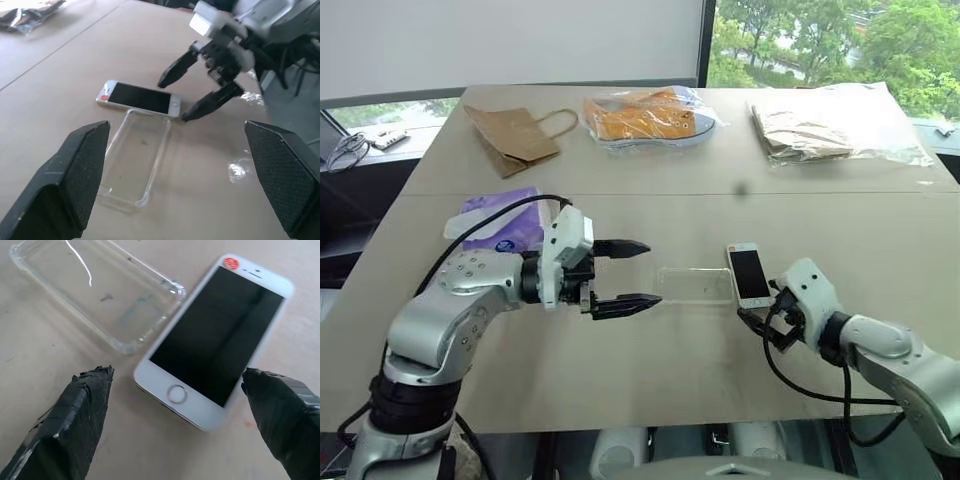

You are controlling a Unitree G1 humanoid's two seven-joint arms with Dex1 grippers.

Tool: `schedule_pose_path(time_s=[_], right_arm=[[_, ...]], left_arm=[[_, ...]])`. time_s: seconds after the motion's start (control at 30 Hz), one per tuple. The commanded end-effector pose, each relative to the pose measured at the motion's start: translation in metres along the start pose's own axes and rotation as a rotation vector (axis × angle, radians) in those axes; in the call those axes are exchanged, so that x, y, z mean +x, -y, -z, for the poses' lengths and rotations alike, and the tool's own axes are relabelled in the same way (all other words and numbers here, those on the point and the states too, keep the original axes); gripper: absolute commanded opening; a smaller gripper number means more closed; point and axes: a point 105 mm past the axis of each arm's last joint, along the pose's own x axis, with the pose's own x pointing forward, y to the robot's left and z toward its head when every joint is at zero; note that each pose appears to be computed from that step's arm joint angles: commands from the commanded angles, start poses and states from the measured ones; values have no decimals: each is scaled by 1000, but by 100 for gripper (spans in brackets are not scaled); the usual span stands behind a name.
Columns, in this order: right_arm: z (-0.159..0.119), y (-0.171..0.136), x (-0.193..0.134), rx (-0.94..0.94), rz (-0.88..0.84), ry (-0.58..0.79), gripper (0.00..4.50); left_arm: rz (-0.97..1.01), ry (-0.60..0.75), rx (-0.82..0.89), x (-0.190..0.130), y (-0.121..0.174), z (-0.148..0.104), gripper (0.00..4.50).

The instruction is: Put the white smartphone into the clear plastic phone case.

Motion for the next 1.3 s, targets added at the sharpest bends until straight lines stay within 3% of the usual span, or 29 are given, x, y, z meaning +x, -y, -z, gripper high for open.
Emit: schedule_pose_path(time_s=[0.03,0.3,0.6,1.0,1.3], right_arm=[[-5,5,4,-16,39,3,450],[-1,18,8,14,125,-40,450],[2,47,-9,-28,204,-95,450],[-10,44,6,-67,46,-55,450],[-6,61,32,-80,-13,-93,450]], left_arm=[[62,23,41,-8,14,-9,443],[8,43,30,-16,15,-9,443],[-22,44,8,-19,17,-4,443],[-27,44,-2,-17,19,-3,443],[-45,46,-10,-18,23,0,443]])
